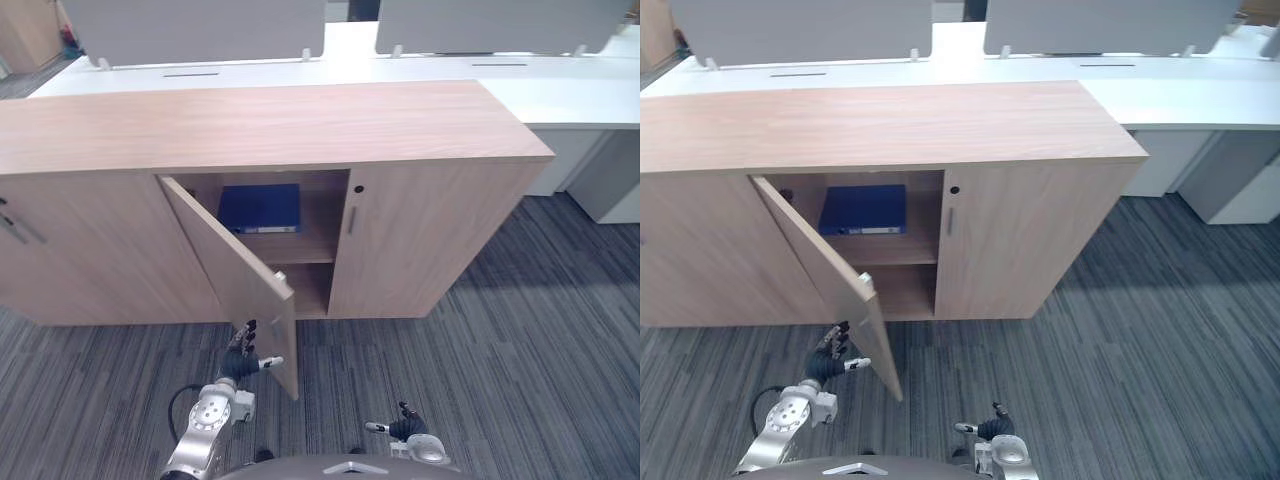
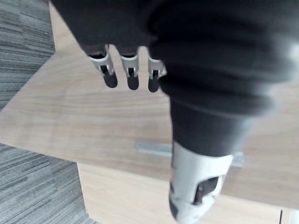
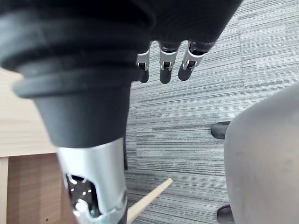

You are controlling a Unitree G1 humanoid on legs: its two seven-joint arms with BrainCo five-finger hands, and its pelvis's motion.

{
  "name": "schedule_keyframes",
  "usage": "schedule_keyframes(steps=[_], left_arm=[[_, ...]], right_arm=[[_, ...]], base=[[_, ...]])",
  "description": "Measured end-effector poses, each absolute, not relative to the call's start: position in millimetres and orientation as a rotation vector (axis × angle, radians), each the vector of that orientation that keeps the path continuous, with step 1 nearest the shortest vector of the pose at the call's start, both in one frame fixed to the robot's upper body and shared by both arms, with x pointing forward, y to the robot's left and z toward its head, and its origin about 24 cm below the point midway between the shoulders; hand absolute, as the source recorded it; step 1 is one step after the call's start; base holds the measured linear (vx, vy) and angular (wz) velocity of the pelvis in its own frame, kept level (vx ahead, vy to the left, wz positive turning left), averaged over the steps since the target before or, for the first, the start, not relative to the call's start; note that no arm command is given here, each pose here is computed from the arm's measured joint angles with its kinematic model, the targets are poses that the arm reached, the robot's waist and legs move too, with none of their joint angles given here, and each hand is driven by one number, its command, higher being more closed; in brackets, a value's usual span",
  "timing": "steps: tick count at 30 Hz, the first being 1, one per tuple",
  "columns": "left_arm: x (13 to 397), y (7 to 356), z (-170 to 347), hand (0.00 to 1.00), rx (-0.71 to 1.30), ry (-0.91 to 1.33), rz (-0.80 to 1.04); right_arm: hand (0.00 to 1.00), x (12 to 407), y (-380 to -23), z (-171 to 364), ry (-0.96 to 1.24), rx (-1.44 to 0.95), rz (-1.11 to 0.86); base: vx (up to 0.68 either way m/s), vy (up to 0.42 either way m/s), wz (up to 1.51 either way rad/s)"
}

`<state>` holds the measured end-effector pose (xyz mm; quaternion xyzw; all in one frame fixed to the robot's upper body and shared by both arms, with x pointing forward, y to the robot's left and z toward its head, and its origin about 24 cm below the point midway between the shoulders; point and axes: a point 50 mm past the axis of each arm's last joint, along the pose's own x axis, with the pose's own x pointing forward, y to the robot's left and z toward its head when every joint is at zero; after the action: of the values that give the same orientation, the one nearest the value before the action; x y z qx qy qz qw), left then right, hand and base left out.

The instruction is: Walk over to the cabinet, pick up the folder, carry it to the office cabinet, place the folder inside the office cabinet, then close the office cabinet door

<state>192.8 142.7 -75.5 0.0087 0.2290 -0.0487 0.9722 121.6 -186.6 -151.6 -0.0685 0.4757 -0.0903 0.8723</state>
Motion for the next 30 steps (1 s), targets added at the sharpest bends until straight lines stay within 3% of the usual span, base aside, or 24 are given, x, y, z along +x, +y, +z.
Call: schedule_keyframes(steps=[10,16,22,30], left_arm=[[251.4,155.5,-46.8,0.00,0.110,0.343,-0.026],[258.0,159.9,-41.3,0.00,0.129,0.322,0.004],[230.0,163.5,-73.3,0.00,0.128,0.469,0.005],[134.7,191.5,-143.5,0.00,0.182,0.915,0.031]], right_arm=[[0.00,130.1,-187.2,-148.7,0.975,-0.139,-0.196],[0.00,129.5,-189.6,-148.9,0.985,-0.131,-0.217],[0.00,125.9,-194.1,-150.7,1.005,-0.115,-0.249],[0.00,117.4,-195.3,-155.3,1.048,-0.100,-0.266]], base=[[0.03,0.003,-0.25],[0.05,-0.043,-0.08],[-0.04,-0.059,0.12],[-0.09,-0.037,0.04]])
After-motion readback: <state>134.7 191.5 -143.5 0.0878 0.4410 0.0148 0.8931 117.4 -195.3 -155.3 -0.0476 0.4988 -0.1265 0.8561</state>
